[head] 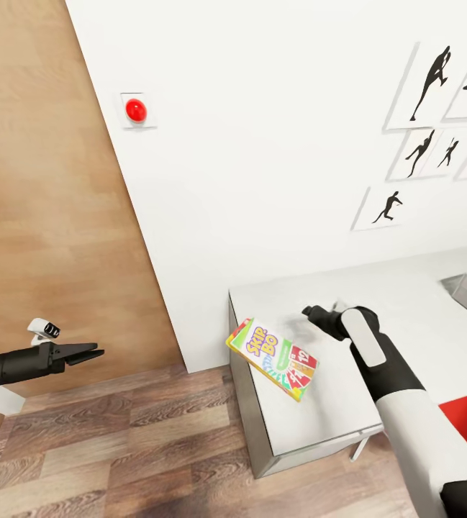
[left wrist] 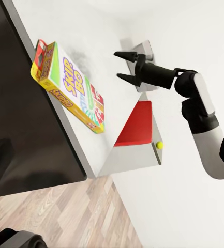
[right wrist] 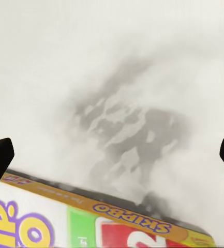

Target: Put all the toys in the child's room - the three board games (two on the bed and one on the table), the two jigsaw puzzles on the table, and the tennis ball on the table - inside the toy box on the table in the child's room.

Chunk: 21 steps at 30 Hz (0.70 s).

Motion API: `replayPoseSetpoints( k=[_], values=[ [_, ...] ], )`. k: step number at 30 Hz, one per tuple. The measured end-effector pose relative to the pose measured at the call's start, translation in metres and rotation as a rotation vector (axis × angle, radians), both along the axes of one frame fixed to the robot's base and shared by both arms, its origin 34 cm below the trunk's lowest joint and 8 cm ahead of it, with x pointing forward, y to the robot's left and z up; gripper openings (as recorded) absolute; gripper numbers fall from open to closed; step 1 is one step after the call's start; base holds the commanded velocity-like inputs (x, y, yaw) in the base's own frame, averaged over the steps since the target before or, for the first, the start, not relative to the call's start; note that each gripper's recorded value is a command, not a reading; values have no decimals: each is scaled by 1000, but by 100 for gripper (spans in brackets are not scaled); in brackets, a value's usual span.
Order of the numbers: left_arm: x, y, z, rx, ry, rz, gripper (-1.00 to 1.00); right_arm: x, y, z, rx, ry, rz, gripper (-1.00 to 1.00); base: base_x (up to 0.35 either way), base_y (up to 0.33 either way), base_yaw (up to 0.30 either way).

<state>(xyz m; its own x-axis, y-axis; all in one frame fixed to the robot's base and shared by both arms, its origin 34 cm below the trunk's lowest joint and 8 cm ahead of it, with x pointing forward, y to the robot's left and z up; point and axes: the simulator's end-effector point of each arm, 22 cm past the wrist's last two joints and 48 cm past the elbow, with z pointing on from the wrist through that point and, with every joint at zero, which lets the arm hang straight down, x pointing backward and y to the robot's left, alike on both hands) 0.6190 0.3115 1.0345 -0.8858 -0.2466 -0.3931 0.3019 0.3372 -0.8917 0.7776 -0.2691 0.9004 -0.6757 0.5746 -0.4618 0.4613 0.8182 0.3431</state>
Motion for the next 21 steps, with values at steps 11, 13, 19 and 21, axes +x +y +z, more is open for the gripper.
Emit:
replayPoseSetpoints(
  k=[11,13,19,21],
  values=[
    [-1,-2,-3,8,5,-5,100,-26,-27,59,117,-164,61,100,0,0,0],
    [-1,-4,-4,2,8,-6,100,-48,-13,63,178,-185,107,100,0,0,0],
    [-2,-18,-14,-45,36,-2,100,-102,13,56,389,-232,157,100,0,0,0],
    [0,-20,-23,-32,48,9,100,-120,32,63,508,-289,204,100,0,0,0]
  ],
)
